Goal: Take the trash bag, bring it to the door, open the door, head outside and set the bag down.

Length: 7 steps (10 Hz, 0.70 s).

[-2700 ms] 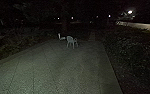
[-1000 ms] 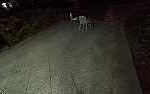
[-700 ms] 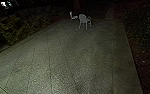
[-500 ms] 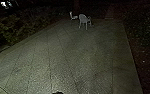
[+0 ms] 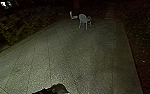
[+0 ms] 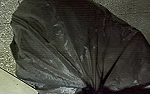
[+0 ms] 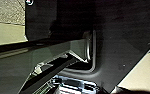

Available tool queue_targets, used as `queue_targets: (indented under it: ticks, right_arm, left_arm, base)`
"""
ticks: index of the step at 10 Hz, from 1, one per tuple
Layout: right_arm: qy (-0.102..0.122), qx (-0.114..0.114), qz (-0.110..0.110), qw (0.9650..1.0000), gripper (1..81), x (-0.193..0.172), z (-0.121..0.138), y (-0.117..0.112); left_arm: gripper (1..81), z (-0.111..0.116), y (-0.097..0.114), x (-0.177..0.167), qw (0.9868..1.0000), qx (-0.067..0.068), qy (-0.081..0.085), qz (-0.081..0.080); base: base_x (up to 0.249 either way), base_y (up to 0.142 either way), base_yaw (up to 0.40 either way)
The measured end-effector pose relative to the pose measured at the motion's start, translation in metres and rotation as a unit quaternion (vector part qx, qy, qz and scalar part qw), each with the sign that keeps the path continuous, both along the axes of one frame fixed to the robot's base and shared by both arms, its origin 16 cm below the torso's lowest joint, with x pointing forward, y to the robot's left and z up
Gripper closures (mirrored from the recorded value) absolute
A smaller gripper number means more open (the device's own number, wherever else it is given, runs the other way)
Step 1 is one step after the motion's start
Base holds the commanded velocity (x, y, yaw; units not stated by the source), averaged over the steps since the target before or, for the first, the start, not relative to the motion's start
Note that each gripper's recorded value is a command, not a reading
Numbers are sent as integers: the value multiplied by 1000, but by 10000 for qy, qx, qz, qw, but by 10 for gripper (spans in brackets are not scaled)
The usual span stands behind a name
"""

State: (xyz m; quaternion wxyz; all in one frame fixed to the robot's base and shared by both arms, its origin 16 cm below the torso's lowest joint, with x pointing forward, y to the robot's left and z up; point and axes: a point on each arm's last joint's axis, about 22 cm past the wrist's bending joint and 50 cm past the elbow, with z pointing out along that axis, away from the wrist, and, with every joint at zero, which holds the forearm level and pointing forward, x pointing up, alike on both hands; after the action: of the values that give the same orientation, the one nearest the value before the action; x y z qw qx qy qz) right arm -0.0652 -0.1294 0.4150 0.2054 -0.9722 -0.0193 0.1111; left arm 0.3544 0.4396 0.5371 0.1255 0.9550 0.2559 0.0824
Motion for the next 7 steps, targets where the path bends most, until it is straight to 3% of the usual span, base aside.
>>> queue_targets:
  ticks: [1, 7]
  right_arm:
    - [0, -1, -5, 10000, 10, 0, 0, 0]
    - [-48, 0, 17, 10000, 10, 3, 0, -1]
  left_arm:
    - [10, 0, 7, -6, 10000, 41, 40, 1]
    - [10, -18, -13, -45, 9995, -108, 280, 2]
  base:
    - [0, 0, 0]
    - [0, 0, 0]
